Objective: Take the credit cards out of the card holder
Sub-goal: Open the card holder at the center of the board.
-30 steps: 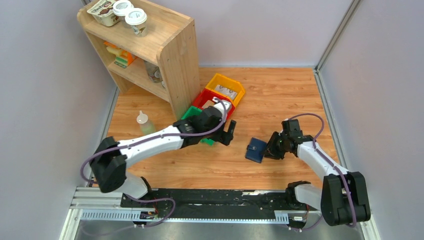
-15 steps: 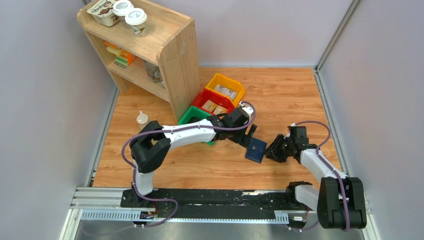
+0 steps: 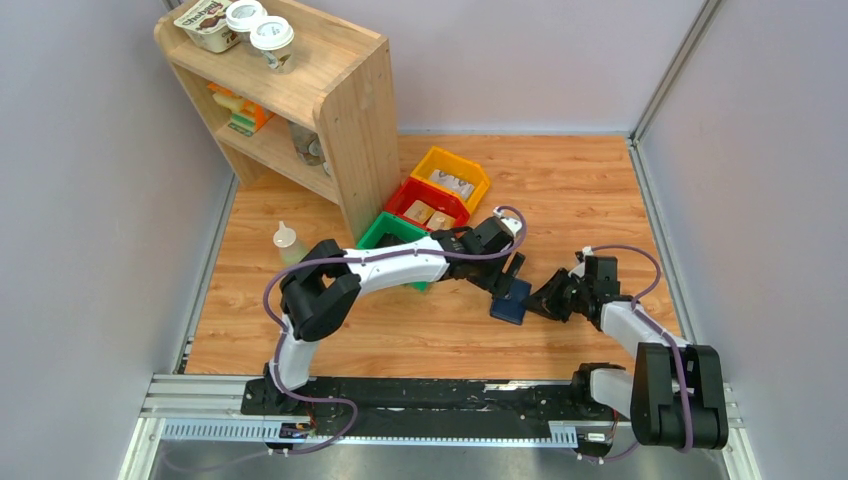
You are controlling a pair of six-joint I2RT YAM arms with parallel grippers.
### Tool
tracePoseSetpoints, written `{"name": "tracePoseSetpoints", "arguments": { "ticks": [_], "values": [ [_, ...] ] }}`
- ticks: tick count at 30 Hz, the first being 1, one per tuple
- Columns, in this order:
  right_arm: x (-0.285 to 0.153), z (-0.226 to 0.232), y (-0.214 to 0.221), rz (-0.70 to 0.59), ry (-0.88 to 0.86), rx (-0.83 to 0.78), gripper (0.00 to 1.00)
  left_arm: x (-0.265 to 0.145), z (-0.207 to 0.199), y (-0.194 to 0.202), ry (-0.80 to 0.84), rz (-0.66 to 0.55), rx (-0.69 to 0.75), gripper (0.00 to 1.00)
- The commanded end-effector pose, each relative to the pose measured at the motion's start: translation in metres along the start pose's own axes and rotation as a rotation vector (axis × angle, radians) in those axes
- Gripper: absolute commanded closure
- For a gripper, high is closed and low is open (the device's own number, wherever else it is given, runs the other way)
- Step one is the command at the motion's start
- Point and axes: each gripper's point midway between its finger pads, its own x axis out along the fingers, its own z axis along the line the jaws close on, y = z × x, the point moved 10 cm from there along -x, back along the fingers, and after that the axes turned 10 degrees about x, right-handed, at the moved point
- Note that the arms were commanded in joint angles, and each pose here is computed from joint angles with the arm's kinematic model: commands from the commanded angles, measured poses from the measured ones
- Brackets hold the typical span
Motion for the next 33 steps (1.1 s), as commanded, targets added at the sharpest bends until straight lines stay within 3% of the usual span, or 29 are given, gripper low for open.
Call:
{"name": "tracePoseSetpoints", "arguments": {
  "ticks": [1, 5, 18, 21, 33],
  "values": [
    [0.001, 0.001, -0.002, -0.022, -0.041, -0.04, 0.91, 0.002, -0.012, -0.009, 0.011, 0.019, 0.002, 0.2],
    [-0.004, 0.004, -0.002, -0.038, -0.055, -0.062, 0.99, 0.011, -0.015, -0.008, -0.022, 0.051, 0.007, 0.32],
    [-0.007, 0.006, -0.002, -0.055, -0.066, -0.083, 1.0, 0.033, -0.031, -0.013, -0.03, 0.111, 0.016, 0.39],
    [-0.007, 0.006, -0.002, -0.059, -0.065, -0.085, 1.0, 0.038, -0.032, -0.01, -0.03, 0.133, 0.009, 0.5],
    [-0.008, 0.006, -0.002, -0.062, -0.064, -0.086, 1.0, 0.052, -0.037, 0.007, -0.064, 0.244, 0.062, 0.51]
  ]
}}
